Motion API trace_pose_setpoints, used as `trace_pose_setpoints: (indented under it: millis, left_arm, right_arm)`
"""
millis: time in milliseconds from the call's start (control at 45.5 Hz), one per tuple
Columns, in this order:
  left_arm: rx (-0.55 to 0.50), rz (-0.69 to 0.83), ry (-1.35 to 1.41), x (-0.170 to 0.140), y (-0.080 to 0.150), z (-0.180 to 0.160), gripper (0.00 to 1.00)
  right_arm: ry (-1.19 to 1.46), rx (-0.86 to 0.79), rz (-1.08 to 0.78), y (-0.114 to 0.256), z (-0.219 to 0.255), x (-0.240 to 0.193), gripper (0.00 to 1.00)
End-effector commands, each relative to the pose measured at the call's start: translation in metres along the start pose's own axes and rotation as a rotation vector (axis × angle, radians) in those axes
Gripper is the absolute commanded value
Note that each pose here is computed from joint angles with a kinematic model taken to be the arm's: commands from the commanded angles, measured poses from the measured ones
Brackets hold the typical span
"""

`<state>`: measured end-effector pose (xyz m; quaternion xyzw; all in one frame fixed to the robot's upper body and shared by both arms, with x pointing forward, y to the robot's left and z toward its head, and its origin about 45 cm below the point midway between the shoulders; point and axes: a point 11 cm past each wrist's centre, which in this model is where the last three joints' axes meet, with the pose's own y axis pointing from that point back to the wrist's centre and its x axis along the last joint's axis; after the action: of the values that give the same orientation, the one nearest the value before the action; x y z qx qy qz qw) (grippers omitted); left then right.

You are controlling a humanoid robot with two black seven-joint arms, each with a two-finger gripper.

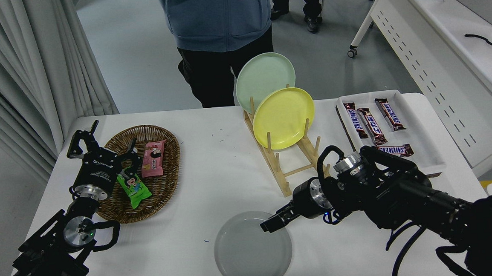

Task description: Place the plate on the table

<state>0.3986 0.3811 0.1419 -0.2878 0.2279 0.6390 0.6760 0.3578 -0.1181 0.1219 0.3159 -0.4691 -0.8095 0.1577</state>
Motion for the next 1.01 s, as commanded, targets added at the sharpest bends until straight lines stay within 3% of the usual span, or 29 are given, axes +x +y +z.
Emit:
trace_pose_setpoints:
  millis: [0, 176, 549, 703, 989]
  left_arm:
    - [0.000, 0.000, 0.000, 0.000, 0.000, 0.000, 1.00]
    - [0.000, 0.000, 0.000, 0.000, 0.000, 0.000, 1.00]
    - [0.000, 0.000, 0.000, 0.000, 0.000, 0.000, 1.00]
    - [0.000, 0.000, 0.000, 0.000, 0.000, 0.000, 1.00]
    - [0.000, 0.000, 0.000, 0.000, 0.000, 0.000, 1.00]
  right_arm:
    - [0.115, -0.013, -0.059, 0.038, 0.013, -0.018, 1.00]
    - [0.211, 0.014, -0.103, 0.076, 0.015, -0.023, 1.00]
    - [0.505, 0.089, -0.564, 0.146, 0.015, -0.074, 1.00]
    - [0.598, 0.148, -0.664, 0.169, 0.016, -0.093, 1.00]
    - [0.520, 0.649, -0.903, 0.223, -0.035, -0.126, 1.00]
